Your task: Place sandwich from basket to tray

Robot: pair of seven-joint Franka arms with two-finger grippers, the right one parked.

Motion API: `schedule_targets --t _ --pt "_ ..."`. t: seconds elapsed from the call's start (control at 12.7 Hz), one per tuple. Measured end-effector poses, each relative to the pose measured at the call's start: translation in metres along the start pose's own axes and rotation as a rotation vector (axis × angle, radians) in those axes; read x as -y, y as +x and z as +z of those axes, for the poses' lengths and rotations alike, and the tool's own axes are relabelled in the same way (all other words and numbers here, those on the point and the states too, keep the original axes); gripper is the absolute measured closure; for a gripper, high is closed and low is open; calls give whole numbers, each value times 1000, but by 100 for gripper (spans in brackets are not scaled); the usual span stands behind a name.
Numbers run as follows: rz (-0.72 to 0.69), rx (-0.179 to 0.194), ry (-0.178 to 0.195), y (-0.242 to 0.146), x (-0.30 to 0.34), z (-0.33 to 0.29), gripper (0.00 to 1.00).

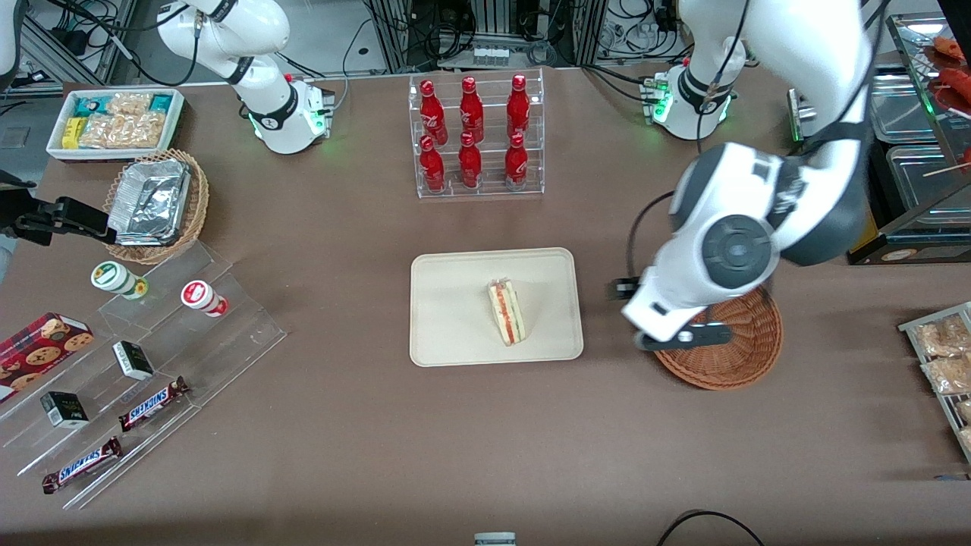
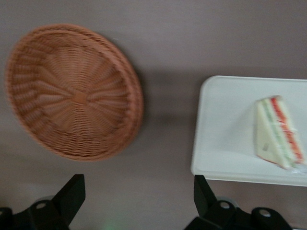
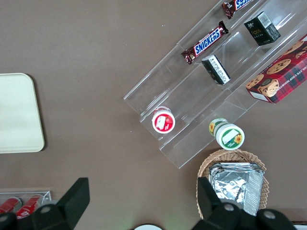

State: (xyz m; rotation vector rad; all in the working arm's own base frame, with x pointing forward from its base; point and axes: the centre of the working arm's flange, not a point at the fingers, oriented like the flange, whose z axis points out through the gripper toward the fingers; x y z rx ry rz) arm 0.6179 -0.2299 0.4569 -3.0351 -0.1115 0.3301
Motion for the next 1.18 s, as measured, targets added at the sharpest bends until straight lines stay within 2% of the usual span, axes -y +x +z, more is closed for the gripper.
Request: schedule_targets --t 0.16,0.47,0.63,0.95,1.18 --pt "10 -2 10 2 40 -5 0" --pt "53 -16 -8 -3 101 -23 0" --pt "75 -29 -29 -13 118 -38 0" --pt "107 -28 -89 -45 170 -81 0" --pt "176 -20 -100 -76 205 -107 0"
